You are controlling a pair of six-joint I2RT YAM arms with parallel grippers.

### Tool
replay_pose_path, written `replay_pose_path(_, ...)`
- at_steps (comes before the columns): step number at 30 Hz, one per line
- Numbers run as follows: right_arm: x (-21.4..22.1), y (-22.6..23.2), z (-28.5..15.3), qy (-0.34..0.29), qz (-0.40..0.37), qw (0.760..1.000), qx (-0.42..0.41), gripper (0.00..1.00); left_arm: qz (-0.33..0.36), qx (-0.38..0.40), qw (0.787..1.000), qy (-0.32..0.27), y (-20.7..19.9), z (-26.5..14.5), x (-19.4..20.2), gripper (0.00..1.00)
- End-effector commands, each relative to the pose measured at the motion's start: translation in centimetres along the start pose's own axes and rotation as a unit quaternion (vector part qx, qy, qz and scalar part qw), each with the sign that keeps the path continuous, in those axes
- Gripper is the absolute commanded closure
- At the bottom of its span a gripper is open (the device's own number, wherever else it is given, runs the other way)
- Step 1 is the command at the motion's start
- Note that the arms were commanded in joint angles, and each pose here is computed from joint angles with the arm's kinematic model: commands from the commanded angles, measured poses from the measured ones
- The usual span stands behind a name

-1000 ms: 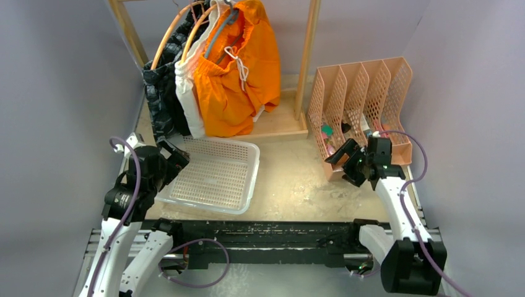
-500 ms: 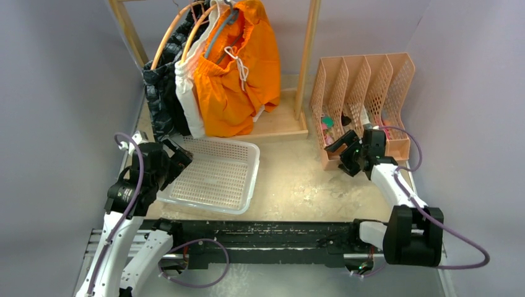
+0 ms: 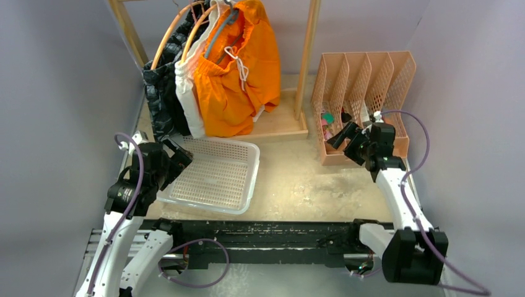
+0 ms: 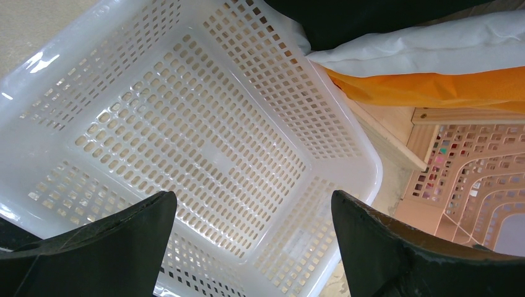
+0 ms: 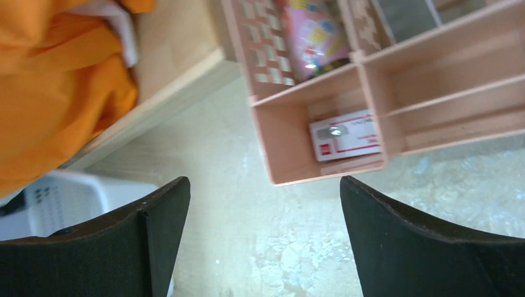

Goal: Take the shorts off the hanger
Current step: Move the distractor to the corner of the board.

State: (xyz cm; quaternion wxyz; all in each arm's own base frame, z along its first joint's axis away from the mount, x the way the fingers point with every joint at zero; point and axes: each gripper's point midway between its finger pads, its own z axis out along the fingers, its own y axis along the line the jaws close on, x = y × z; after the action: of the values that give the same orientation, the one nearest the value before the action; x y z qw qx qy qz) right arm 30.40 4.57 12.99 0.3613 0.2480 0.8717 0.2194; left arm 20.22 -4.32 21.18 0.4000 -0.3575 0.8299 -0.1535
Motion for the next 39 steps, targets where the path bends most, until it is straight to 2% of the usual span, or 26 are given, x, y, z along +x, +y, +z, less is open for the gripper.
replay_pose_path(1, -1.0, 4.9, -3.2, -0.020, -0.079, 0.989, -0.122, 0.11, -0.014, 0.016, 1.000, -0.014, -0.8, -0.1, -0.7, 0.05)
replay_pose_path(4, 1.5, 7.0, -3.8, 0.024, -0.093, 0.974, -0.203, 0.12, -0.018, 0.019, 1.000, -0.016, -0.9, 0.1, -0.7, 0.05)
replay_pose_path(7, 3.2, 8.3, -2.9, 0.070, -0.119, 0.962, -0.236, 0.11, -0.012, 0.030, 0.999, -0.009, -1.4, 0.2, -0.6, 0.05)
replay_pose_path(8, 3.8, 8.7, -2.2, 0.087, -0.134, 0.960, -0.232, 0.11, -0.009, 0.030, 0.999, -0.005, -1.5, 0.2, -0.5, 0.05)
replay_pose_path(12, 5.1, 8.3, 1.4, 0.117, -0.175, 0.970, -0.118, 0.11, 0.000, 0.027, 1.000, 0.004, -1.4, 0.0, -0.3, 0.05)
replay_pose_path(16, 3.7, 4.9, 4.0, 0.079, -0.168, 0.983, -0.004, 0.12, -0.002, 0.025, 1.000, -0.007, -1.0, -0.6, -0.5, 0.05)
replay_pose_path(19, 2.1, 3.2, 5.3, 0.054, -0.188, 0.979, 0.054, 0.11, -0.002, 0.024, 1.000, -0.017, -0.7, -1.1, -0.9, 0.05)
replay_pose_path(22, 2.1, 2.4, 6.8, 0.074, -0.214, 0.971, 0.073, 0.09, -0.001, 0.019, 1.000, -0.019, -0.6, -1.0, -0.9, 0.05)
replay_pose_path(23, 0.6, 3.0, 7.3, 0.058, -0.233, 0.968, 0.077, 0.09, -0.001, 0.018, 1.000, -0.018, -0.6, -1.0, -0.9, 0.05)
replay_pose_path(25, 0.6, 4.7, 7.7, 0.068, -0.245, 0.966, 0.039, 0.09, -0.001, 0.016, 1.000, -0.012, -0.7, -0.8, -0.8, 0.05)
replay_pose_path(28, 1.5, 7.9, 6.2, 0.084, -0.236, 0.967, -0.045, 0.09, -0.003, 0.013, 1.000, -0.010, -0.7, -0.6, -0.7, 0.05)
replay_pose_path(30, 1.2, 8.8, 4.1, 0.067, -0.225, 0.970, -0.060, 0.09, -0.003, 0.013, 1.000, -0.011, -0.7, -0.6, -0.8, 0.05)
replay_pose_path(34, -0.7, 5.1, 0.4, -0.005, -0.166, 0.985, 0.049, 0.04, -0.005, 0.006, 1.000, -0.019, -0.3, -0.7, -1.0, 0.05)
replay_pose_path(37, -2.4, 1.1, -1.1, -0.070, -0.136, 0.978, 0.143, 0.01, -0.007, 0.012, 1.000, -0.019, -0.6, -0.5, -1.0, 0.05)
replay_pose_path(39, -3.5, -0.8, -1.4, -0.078, -0.116, 0.974, 0.176, 0.00, -0.008, 0.023, 1.000, -0.015, -1.1, -0.3, -0.9, 0.05)
